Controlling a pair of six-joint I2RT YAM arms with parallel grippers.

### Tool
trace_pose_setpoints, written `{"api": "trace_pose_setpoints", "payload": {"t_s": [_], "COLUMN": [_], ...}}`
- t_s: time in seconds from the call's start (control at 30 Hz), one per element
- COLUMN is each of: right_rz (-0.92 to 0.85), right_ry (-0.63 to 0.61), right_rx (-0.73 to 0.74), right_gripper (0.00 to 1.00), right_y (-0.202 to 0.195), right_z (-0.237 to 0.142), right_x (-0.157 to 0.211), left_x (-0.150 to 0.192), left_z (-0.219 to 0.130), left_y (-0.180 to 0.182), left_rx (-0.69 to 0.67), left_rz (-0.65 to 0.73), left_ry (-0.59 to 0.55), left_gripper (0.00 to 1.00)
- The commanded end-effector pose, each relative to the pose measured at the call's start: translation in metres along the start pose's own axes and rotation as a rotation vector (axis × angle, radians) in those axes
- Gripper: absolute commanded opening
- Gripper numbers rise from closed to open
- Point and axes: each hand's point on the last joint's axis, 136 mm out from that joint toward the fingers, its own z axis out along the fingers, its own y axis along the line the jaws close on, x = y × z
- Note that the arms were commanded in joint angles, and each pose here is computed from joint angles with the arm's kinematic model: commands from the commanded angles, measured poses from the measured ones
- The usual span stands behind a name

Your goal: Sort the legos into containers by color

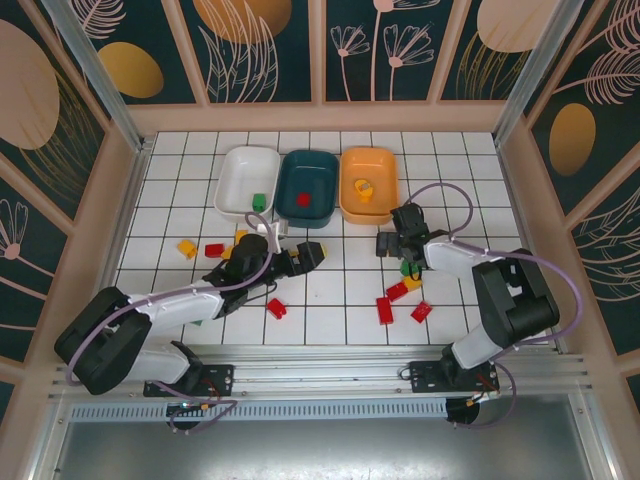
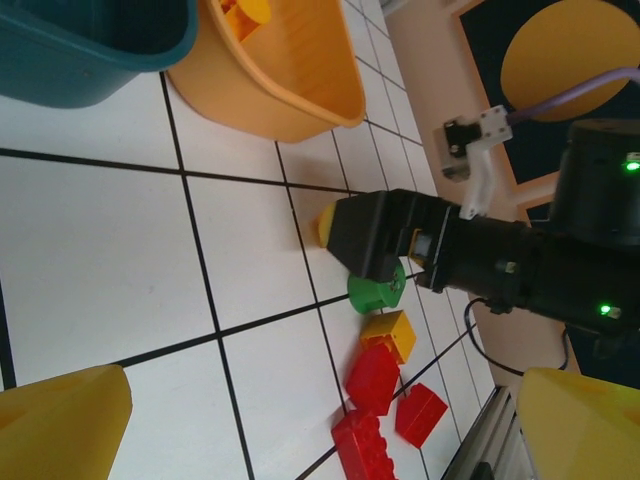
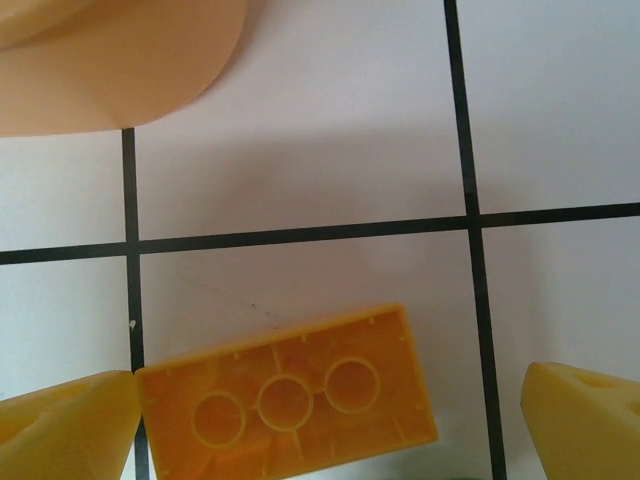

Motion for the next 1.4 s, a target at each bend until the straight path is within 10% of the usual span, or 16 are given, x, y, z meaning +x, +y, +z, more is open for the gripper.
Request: {"api": "trace_pose_setpoints", "payload": {"t_s": [0.0, 0.57, 1.03, 1.37], "right_rz": [0.002, -0.001, 0.01, -0.051], "right_ry": [-0.051, -0.05, -0.291, -0.277], "right_rx": [-0.038, 0.002, -0.082, -0.111], "right_gripper": [0.96, 0.56, 0.52, 0.51], "right_y": [0.011, 0.011, 0.041, 0.085], "right_z": [0.0, 0.006, -0.064, -0.012], "right_x": [-0.021, -0.022, -0.103, -0.15], "left_x": [-0.006, -0.008, -0.026, -0.021], "left_z": [-0.002, -0.005, -0.031, -0.073], "left_y": [-0.009, -0.002, 0.024, 0.051], "left_rx": [0.014, -0.021, -0.178, -0.271], "left_rz": [0.013, 0.016, -0.027, -0.09], "left_ry": [-0.019, -0.037, -0.18, -0.275], "left_gripper": [0.99, 0.99, 0.99, 0.99]}}
